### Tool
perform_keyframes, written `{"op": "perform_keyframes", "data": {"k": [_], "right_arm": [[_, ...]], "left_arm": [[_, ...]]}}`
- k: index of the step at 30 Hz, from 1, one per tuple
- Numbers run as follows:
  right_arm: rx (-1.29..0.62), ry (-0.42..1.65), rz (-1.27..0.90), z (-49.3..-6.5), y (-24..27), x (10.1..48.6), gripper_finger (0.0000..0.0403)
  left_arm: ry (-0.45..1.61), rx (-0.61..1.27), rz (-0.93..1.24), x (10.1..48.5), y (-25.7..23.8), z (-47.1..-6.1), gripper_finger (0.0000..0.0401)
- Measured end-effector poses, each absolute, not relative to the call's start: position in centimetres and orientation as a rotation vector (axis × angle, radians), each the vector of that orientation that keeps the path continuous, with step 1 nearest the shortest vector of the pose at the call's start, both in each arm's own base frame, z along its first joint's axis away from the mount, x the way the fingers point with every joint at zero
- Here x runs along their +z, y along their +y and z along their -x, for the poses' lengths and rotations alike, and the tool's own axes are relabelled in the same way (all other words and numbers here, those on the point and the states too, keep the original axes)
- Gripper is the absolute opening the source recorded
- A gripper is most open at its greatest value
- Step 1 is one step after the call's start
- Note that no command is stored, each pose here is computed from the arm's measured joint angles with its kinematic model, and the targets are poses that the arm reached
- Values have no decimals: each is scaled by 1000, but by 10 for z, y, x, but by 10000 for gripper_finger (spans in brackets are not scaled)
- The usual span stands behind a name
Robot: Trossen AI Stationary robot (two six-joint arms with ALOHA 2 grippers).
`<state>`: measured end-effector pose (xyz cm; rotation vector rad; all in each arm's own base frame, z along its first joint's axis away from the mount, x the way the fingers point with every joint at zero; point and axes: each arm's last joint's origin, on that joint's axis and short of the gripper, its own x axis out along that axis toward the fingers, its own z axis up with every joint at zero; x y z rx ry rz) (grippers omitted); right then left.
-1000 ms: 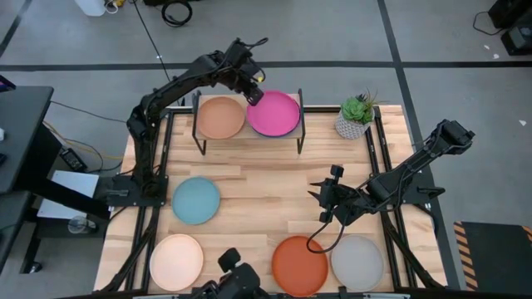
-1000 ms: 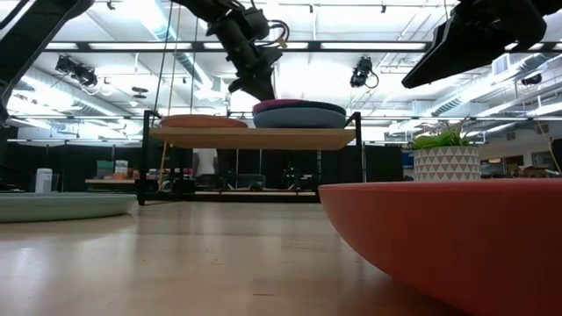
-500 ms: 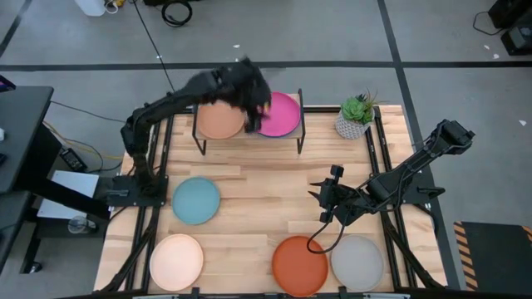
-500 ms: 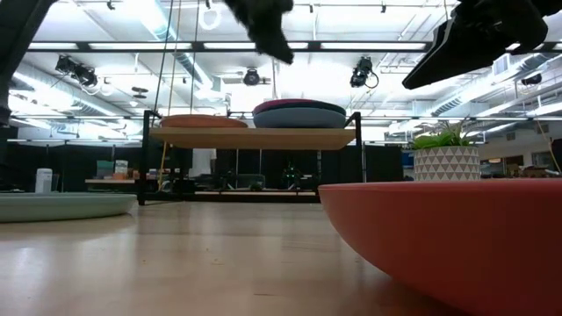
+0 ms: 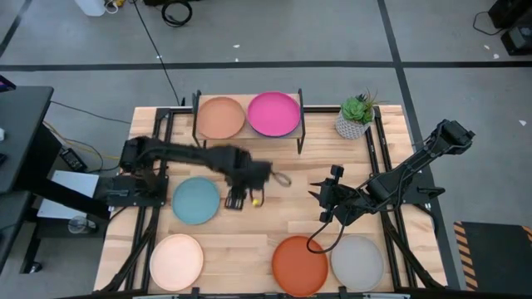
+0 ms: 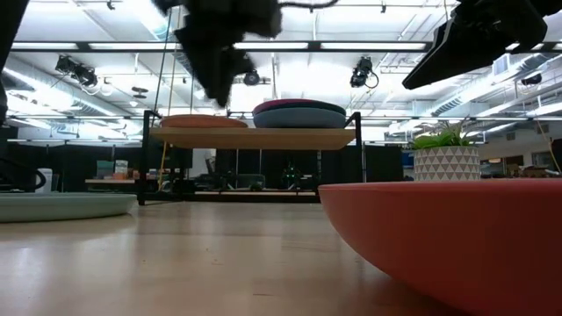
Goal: Place and stack plates onto a shelf
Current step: Stack the light blue plate on top of the brown plate on the shelf
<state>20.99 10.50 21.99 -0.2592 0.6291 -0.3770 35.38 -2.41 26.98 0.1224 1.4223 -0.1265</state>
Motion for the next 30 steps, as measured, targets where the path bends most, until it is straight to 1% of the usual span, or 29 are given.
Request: {"op": "perform_keyframes", "data": {"k": [4,8,13,16,20,24,27,30], "right_arm": [[-377,629,260,-210,105,220,121],[-376,629,260,-210,105,220,121],[-376,629,259,-210,105,220,121],[-376,627,257,-210,105,220,121],[-375,626,257,-210,105,220,121],[-375,624,254,-210,105,220,121],[-372,625,250,-210,105,220,121],[-366,627,246,-210,106,220,121]], "left_arm": [[1537,8,-129,238,-48,-338,166],[1632,148,-144,209,-61,-319,166],[1696,284,-91,183,-69,-301,166],[1697,325,-66,174,-73,-293,166],[1627,327,-42,182,-81,-286,161],[1452,386,-25,198,-84,-281,147],[1330,385,80,198,-87,-277,142],[1314,366,208,185,-88,-269,142]]}}
